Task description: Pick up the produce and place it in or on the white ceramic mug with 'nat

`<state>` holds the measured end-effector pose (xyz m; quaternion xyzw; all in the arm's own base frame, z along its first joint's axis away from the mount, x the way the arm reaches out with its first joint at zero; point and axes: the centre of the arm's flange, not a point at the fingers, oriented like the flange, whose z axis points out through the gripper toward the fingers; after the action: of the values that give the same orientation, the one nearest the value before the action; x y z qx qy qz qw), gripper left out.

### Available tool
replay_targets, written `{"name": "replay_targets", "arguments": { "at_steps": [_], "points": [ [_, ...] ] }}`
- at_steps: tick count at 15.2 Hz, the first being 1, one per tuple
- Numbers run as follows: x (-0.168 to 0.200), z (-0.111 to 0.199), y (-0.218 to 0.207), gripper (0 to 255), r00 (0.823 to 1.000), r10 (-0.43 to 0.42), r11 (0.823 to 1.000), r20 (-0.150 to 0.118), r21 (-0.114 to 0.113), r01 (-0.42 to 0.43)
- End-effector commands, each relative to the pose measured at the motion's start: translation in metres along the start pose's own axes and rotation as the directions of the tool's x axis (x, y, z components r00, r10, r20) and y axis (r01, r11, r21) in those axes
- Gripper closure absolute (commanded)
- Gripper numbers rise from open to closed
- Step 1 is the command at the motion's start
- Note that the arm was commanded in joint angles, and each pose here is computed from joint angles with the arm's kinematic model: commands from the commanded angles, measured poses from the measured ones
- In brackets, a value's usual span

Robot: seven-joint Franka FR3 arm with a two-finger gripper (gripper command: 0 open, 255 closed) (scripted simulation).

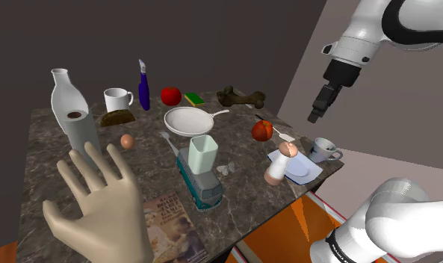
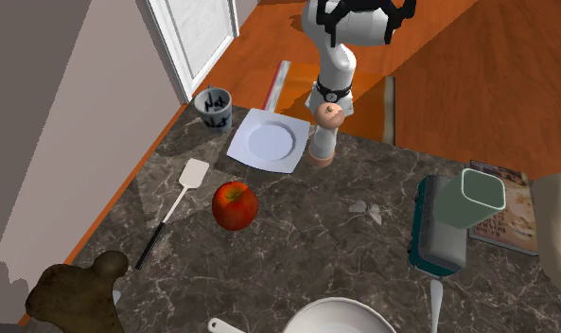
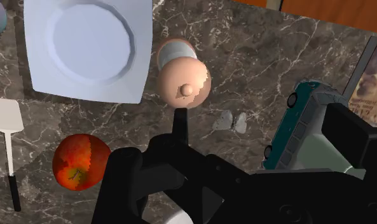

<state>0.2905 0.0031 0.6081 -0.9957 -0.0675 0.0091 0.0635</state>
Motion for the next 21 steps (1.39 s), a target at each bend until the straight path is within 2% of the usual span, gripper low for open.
{"name": "replay_targets", "arguments": {
  "at_steps": [1, 6, 11, 16, 21],
  "points": [
    [0.0, 0.0, 0.0, 0, 1.0, 0.0, 1.0, 0.0, 0.0, 0.0],
    [0.025, 0.028, 0.051, 0, 0.993, -0.121, 0.992, 0.002, -0.022, 0.121],
    [0.055, 0.055, 0.099, 0, 0.971, -0.241, 0.97, 0.006, -0.044, 0.241],
    [0.092, 0.08, 0.144, 0, 0.934, -0.357, 0.932, 0.013, -0.064, 0.357],
    [0.134, 0.105, 0.184, 0, 0.884, -0.467, 0.88, 0.022, -0.084, 0.467]
  ]
}}
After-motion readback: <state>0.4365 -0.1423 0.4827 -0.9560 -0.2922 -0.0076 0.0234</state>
